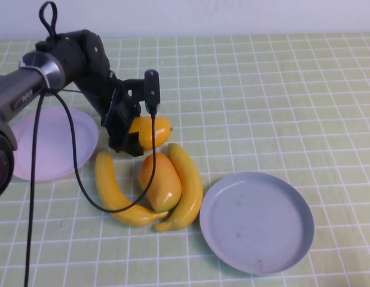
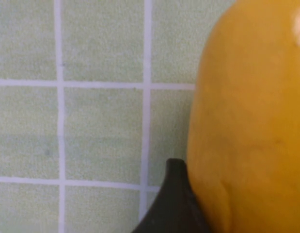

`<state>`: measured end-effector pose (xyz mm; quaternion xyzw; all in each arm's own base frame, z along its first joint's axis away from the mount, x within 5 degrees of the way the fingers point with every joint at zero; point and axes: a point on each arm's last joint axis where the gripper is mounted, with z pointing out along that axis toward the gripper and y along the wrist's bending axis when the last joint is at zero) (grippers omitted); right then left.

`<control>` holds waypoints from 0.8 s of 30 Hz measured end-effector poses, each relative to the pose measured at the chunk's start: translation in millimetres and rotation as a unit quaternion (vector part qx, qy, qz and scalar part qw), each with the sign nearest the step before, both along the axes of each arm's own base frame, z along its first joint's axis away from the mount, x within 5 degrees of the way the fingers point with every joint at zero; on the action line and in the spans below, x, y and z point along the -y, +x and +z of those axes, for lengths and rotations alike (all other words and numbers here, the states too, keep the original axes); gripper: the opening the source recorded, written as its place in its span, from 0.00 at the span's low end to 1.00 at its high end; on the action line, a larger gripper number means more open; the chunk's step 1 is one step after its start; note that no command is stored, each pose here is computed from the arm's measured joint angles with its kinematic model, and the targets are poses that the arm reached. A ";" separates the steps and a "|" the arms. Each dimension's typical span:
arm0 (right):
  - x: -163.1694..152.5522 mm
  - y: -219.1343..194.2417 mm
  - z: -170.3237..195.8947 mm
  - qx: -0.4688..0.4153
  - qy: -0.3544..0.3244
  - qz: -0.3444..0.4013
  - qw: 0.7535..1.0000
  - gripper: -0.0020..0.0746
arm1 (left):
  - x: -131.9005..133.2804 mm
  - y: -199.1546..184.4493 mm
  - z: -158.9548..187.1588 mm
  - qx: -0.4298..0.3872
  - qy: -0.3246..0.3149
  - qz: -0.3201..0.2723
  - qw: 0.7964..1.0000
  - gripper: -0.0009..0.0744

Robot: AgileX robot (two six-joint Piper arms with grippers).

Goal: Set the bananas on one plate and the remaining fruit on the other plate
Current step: Put one type of fruit in the left plate

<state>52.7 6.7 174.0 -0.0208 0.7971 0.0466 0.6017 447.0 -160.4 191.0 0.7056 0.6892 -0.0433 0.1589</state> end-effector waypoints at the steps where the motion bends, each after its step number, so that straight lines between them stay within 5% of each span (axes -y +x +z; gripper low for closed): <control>1: 0.0 0.0 0.0 0.000 0.000 0.000 1.000 0.00 | 0.0 -1.4 5.8 -0.001 -0.005 0.010 1.000 0.69; 9: 0.0 0.0 0.0 0.000 0.000 0.000 1.000 0.00 | -12.7 -25.3 94.3 0.023 -0.051 0.203 0.978 0.69; 15: 0.0 0.0 0.0 0.000 0.000 0.000 1.000 0.00 | -46.6 -46.6 143.4 0.026 -0.051 0.416 0.908 0.69; 24: 0.0 0.0 0.0 0.000 0.000 0.000 1.000 0.00 | -139.2 -61.9 114.1 -0.015 -0.029 0.573 0.819 0.69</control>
